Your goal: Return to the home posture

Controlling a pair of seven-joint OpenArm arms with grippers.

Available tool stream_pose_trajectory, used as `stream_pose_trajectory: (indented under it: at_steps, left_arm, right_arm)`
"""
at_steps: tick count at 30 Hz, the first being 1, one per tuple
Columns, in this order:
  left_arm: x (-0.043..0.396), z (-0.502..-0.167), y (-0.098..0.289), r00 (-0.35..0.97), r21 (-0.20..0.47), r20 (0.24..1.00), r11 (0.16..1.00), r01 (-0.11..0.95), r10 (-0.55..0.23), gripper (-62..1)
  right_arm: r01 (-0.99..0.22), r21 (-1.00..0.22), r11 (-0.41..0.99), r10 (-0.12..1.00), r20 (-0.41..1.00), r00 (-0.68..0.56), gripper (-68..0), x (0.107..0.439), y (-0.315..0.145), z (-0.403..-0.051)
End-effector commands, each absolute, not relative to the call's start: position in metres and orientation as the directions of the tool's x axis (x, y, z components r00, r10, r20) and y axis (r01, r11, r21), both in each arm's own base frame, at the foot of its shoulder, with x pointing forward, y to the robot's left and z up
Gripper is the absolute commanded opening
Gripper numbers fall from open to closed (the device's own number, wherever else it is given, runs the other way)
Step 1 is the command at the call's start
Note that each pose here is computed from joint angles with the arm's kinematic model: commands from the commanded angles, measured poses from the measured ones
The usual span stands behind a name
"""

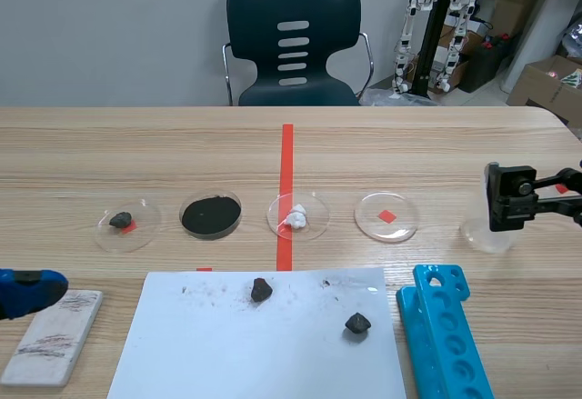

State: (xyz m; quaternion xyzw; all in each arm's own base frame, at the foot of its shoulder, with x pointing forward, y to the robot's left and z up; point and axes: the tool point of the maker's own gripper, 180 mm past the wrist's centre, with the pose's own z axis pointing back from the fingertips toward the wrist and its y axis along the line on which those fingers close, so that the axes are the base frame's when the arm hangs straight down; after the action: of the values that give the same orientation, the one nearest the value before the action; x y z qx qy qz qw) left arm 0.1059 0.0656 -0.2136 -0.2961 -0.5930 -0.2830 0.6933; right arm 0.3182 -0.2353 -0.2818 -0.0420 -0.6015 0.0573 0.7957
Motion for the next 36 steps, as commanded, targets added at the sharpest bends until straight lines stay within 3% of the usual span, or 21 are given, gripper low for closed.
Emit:
stream_pose_trajectory:
  at_steps: [1, 15, 22, 36]
  left_arm:
    - [0.106, -0.209, 0.064, 0.13, -0.083, 0.991, 0.662, 0.745, -0.021, 1.4]
    - [0.108, -0.208, 0.066, 0.126, -0.08, 0.992, 0.675, 0.733, -0.019, 1.4]
    - [0.108, -0.209, 0.066, 0.129, -0.08, 0.991, 0.675, 0.733, -0.022, 1.4]
    - [0.116, -0.192, 0.062, 0.067, -0.043, 0.998, 0.667, 0.744, -0.012, 1.4]
  right_arm:
    - [-0.063, -0.145, 0.987, 0.156, 0.964, 0.215, -1.8, 0.317, -0.225, -0.262]
    - [-0.272, -0.286, 0.919, 0.326, 0.938, 0.118, -1.8, 0.225, -0.158, -0.224]
    - [-0.433, -0.356, 0.828, 0.431, 0.898, 0.086, -1.8, 0.184, -0.131, -0.225]
    - [-0.629, -0.347, 0.695, 0.419, 0.907, -0.037, -1.8, 0.122, -0.095, -0.219]
